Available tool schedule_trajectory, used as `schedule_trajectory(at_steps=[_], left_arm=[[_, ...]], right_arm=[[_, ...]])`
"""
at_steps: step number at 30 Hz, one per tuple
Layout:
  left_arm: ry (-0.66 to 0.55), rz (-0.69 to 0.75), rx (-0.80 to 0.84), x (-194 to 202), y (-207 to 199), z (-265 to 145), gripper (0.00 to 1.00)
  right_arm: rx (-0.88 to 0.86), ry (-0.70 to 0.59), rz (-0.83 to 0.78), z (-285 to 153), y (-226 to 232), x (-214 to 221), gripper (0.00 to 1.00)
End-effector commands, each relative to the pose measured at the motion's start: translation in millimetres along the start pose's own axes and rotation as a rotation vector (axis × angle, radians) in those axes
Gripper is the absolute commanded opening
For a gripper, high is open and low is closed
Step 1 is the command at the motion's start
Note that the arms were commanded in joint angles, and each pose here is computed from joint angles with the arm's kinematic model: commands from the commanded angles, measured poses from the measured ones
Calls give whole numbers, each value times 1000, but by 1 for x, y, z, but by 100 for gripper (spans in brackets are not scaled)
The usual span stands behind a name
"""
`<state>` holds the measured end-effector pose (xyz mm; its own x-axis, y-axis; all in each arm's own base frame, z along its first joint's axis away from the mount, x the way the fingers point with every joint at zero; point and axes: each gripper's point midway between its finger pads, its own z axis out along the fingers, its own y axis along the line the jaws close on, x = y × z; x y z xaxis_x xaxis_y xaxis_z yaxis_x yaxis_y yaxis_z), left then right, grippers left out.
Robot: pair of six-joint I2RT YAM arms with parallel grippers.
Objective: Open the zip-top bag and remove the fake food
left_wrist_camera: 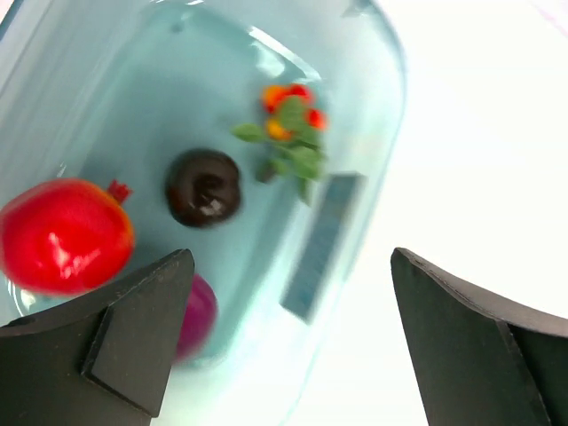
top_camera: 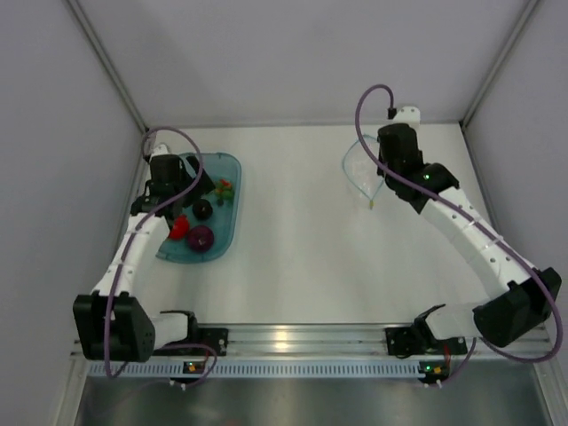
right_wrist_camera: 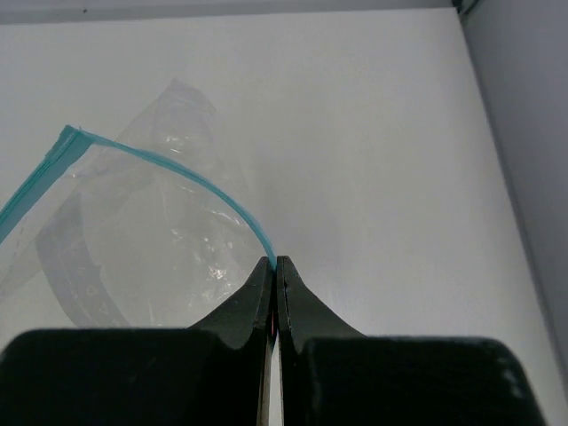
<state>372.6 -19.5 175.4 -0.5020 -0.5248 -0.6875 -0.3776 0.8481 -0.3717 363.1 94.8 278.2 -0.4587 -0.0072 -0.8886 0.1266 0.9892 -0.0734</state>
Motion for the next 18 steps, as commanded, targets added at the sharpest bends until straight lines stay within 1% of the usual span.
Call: schedule_trajectory(at_steps=[1, 2, 3, 4, 5, 6, 8, 10, 11, 12, 14, 15, 16, 17, 18], left_arm=[[42, 49, 159, 18, -12, -53, 98], [43, 77, 168, 21, -9, -61, 98], [18, 93, 182, 21, -7, -76, 98], [11, 108, 180, 22, -4, -83, 98], [30, 147, 163, 28, 4, -91, 98], [4, 161, 174, 25, 5, -105, 98], [11, 220, 186, 29, 9, -122, 98], [-48, 244, 203, 23, 10, -140, 98], [-71, 225, 170, 23, 17, -141, 98], [-125, 208, 153, 17, 21, -149, 98], [-169, 188, 123, 13, 28, -151, 98], [-213, 182, 122, 8, 30, -155, 98], [-228, 175, 109, 7, 33, -155, 98], [-224, 170, 91, 11, 38, -150, 98], [-224, 167, 84, 11, 39, -148, 98]], right_arm=[[171, -65, -105, 13, -27, -40, 0], [223, -38, -144, 27, -29, -37, 0], [255, -47, -160, 29, -34, -49, 0], [283, -44, -180, 35, -36, -52, 0], [330, -23, -218, 48, -36, -48, 0], [351, -36, -259, 52, -37, -57, 0], [391, -16, -307, 71, -32, -57, 0], [406, 7, -357, 84, -27, -57, 0], [412, 43, -398, 101, -20, -45, 0], [413, 36, -408, 104, -15, -52, 0], [419, 73, -450, 120, -2, -43, 0], [414, 82, -448, 125, 5, -40, 1], [395, 86, -460, 126, 17, -37, 4], [383, 109, -487, 130, 26, -28, 13], [355, 86, -474, 126, 41, -33, 17]])
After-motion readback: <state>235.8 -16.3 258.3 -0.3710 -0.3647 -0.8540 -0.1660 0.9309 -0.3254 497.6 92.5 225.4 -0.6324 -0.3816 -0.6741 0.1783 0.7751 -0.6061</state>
